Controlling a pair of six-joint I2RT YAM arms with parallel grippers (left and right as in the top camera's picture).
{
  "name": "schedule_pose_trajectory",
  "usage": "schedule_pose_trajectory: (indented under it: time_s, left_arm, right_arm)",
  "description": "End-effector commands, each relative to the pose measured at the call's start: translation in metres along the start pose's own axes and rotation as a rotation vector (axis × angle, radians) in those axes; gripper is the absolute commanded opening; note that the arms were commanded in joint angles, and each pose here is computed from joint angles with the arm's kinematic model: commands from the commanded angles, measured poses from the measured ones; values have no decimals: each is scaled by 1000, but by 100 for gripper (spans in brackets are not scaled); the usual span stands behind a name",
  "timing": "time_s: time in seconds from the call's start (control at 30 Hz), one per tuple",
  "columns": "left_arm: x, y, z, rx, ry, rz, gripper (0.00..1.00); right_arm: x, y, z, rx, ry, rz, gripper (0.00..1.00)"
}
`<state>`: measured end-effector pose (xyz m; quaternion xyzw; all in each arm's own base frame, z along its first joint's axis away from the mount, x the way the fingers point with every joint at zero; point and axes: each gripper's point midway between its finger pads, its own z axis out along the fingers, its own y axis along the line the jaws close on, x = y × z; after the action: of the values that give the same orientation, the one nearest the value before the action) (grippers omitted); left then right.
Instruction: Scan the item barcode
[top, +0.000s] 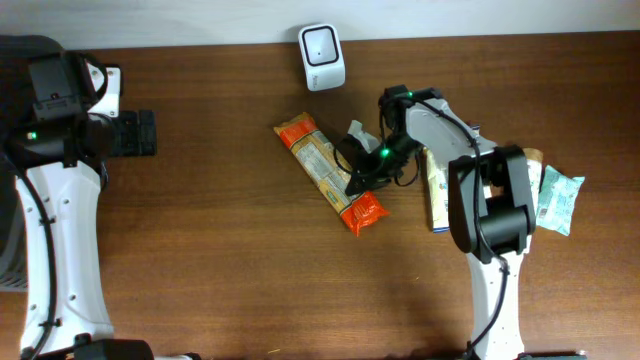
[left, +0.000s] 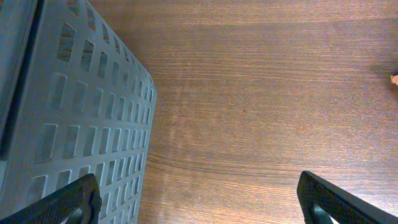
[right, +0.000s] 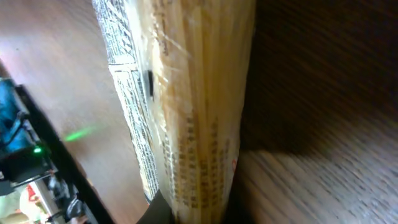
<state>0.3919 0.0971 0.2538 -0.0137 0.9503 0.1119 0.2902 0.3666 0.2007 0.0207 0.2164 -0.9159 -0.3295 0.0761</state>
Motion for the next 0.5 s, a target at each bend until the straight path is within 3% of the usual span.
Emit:
schedule_pose_trajectory:
  time_s: [0.0, 0.27, 0.47]
  left_arm:
    - [-5, 4, -7, -10, -23, 6, 99]
    - [-5, 4, -7, -10, -23, 7, 99]
    - [-5, 4, -7, -10, -23, 6, 99]
  right_arm:
    - [-10, 1, -52, 309, -60, 7, 4]
    - [-7, 63, -140, 752, -235, -153, 4]
    - [-6, 90, -147, 1002, -245, -253, 4]
